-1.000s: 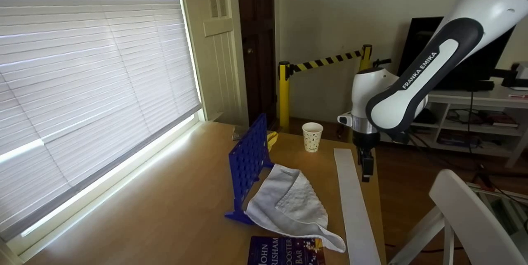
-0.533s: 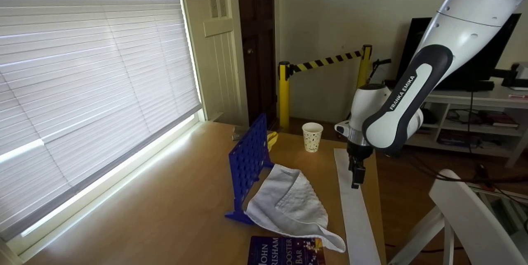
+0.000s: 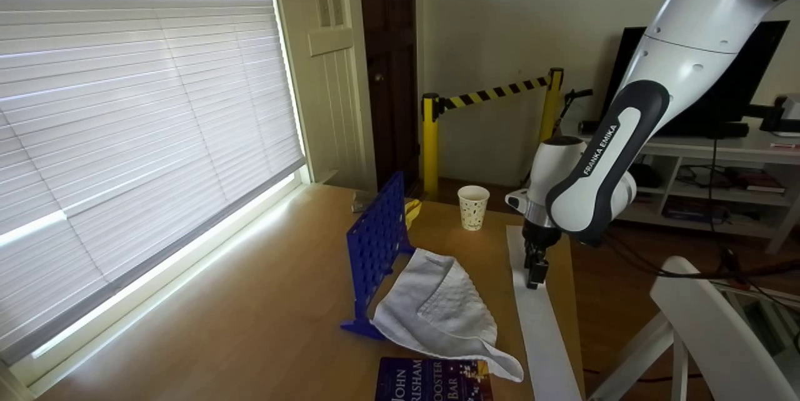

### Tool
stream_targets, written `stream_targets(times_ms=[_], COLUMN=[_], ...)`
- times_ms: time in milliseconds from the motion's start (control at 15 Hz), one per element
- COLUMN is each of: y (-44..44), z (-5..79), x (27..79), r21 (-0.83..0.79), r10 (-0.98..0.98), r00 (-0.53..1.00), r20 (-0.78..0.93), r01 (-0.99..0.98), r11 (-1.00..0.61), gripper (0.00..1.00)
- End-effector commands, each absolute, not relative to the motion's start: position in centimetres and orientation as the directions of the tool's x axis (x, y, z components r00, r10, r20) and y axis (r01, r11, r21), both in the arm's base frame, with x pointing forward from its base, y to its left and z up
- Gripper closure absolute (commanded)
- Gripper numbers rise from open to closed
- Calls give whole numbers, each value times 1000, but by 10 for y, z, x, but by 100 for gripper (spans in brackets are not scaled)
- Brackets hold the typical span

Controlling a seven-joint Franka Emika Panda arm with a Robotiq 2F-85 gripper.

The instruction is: Put the long white strip behind the blue object

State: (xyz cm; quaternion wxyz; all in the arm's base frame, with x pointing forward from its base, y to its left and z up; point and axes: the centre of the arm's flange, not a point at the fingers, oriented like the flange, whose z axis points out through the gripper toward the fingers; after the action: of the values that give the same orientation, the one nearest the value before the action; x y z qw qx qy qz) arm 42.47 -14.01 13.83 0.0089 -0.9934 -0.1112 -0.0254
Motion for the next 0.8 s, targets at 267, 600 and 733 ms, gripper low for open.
stream_targets(times_ms=[267, 600, 733], y=[-142, -114, -102], z=[136, 191, 223], x=[430, 437, 442], r21=[-8, -12, -22], r10=[255, 252, 239], r00=[964, 954, 948], r20=[76, 162, 210], r01=[256, 257, 249], r11=[-967, -966, -968], gripper=[67, 98, 100])
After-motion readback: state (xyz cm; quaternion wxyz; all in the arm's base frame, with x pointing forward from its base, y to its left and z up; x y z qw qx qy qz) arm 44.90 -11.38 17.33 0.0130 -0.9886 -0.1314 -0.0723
